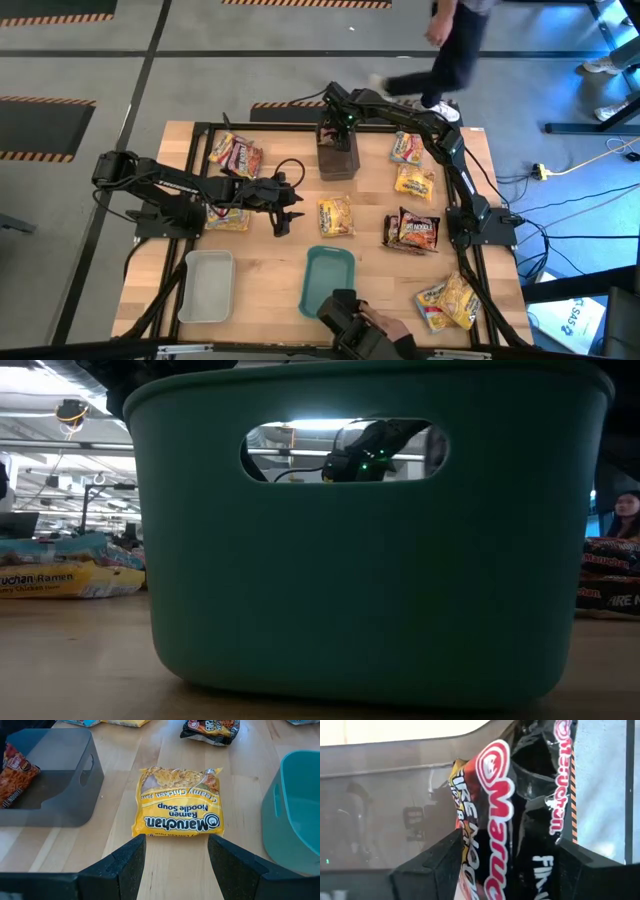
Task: Sort Maruchan noodles
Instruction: Put the black noodle pack into the black bin
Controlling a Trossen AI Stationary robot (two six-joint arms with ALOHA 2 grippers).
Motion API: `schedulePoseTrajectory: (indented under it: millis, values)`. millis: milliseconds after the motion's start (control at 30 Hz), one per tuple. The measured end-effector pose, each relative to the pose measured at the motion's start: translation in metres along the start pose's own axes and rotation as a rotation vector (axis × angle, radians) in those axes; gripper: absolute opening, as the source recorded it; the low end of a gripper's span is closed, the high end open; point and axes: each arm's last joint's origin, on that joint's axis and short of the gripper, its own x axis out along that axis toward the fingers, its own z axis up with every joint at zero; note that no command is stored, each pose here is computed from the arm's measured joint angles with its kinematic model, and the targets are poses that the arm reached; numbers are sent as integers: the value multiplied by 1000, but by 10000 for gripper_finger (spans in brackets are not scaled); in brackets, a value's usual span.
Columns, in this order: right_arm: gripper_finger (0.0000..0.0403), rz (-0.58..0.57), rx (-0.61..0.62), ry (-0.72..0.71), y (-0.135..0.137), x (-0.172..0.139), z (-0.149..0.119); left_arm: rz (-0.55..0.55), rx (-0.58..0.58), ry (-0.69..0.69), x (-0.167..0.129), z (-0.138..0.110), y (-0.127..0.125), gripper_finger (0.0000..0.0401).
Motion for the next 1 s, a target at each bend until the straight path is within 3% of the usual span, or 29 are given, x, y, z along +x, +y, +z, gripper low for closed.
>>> schedulePoseTrajectory:
  millis: [233, 567, 767, 1000]
  values:
    - [221, 30, 26, 37, -1, -20, 4, 0, -1, -4, 0, 0, 0, 209]
    - [221, 106, 94, 71, 4, -81, 19, -3, -7, -44, 0, 4, 0, 209]
    - [221, 265, 160, 99, 13, -106, 12, -4, -14, -51, 0, 5, 0, 209]
    - [221, 277, 207, 90, 28, -147, 1, -10, -12, -52, 0, 5, -2, 208]
